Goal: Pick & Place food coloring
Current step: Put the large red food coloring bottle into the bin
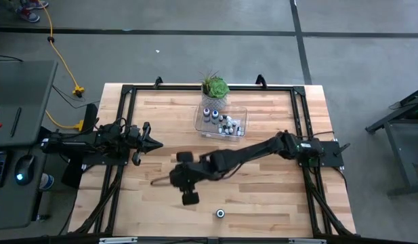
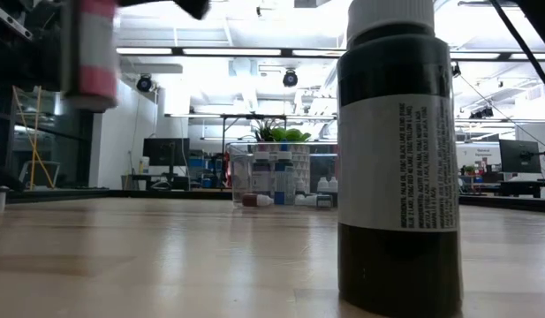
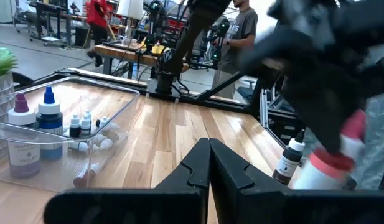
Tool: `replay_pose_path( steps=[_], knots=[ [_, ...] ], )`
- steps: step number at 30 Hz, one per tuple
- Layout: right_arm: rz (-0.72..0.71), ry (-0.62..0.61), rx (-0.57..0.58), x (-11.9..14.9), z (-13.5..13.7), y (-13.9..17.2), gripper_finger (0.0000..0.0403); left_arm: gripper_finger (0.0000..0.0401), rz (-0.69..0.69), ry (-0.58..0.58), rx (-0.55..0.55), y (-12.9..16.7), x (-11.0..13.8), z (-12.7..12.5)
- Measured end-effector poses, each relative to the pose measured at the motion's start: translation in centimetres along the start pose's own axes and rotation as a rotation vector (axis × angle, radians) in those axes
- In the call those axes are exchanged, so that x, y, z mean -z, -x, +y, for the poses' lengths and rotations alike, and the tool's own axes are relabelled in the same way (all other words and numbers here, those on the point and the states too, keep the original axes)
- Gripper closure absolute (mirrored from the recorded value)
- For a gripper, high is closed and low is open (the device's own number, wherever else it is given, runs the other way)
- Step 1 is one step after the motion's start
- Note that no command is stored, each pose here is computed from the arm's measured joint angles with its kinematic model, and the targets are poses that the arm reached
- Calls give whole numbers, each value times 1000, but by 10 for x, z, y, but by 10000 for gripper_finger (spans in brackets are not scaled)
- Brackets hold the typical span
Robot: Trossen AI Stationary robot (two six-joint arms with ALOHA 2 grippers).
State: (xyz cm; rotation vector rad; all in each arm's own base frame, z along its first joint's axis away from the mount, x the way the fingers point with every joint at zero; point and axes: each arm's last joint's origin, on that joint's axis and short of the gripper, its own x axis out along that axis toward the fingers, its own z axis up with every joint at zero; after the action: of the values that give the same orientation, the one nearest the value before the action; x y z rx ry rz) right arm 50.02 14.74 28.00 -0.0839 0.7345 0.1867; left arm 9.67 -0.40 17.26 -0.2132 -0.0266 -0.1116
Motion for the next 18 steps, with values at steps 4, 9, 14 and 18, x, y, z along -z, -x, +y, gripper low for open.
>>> replay_pose_path(
  steps=[4, 9, 14, 18],
  knots=[
    [40, -105, 53, -3, -24, 20, 292, 401, 0, 0, 0, 0, 0, 0],
    [98, -140, 162, -2, -55, 38, 292, 401, 0, 0, 0, 0, 0, 0],
    [135, -176, 178, 1, -91, 50, 292, 401, 0, 0, 0, 0, 0, 0],
    [197, -186, 187, 9, -124, 56, 292, 401, 0, 0, 0, 0, 0, 0]
  ],
)
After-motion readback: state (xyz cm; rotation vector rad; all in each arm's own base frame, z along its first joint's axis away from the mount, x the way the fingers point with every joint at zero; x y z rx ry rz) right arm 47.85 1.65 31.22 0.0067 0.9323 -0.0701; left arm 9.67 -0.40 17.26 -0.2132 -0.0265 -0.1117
